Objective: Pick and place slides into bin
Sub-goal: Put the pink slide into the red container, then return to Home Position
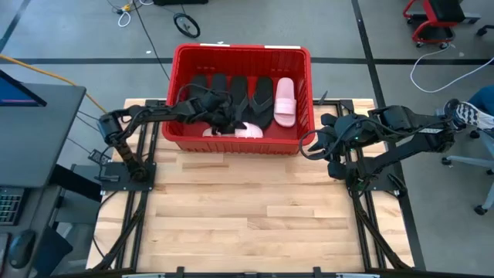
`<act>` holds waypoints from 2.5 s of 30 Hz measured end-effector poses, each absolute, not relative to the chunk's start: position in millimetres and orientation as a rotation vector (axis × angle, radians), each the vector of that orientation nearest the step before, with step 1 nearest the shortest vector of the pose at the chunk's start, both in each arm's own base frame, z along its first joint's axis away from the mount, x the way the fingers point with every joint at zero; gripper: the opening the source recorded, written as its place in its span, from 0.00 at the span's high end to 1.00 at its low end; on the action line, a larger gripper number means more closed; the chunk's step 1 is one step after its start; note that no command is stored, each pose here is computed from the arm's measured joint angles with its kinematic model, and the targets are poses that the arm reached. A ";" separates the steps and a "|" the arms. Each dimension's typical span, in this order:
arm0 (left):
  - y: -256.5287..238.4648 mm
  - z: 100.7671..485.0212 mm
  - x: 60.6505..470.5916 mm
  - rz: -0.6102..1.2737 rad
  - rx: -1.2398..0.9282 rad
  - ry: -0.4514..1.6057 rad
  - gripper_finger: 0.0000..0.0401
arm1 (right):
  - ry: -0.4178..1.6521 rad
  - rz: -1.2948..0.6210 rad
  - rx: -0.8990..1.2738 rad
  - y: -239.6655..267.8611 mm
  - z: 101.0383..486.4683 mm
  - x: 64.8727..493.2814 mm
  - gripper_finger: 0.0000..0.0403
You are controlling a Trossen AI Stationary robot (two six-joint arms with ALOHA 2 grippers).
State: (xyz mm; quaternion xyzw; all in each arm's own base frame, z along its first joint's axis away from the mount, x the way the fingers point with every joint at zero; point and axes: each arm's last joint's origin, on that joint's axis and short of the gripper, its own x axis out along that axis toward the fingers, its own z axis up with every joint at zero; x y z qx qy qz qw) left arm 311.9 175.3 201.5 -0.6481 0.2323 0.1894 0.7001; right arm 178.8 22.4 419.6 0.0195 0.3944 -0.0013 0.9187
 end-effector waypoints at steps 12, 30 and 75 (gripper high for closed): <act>181.5 302.3 322.3 0.284 -1.116 0.444 0.45 | 0.812 -0.003 0.040 22.4 419.5 178.8 0.79; 168.5 323.3 319.3 0.510 -0.959 0.670 0.52 | 0.813 -0.002 0.038 22.3 419.5 178.7 0.79; 12.4 485.8 93.2 -0.009 -0.212 0.052 0.53 | 0.285 -0.054 0.137 -3.8 420.4 5.7 0.79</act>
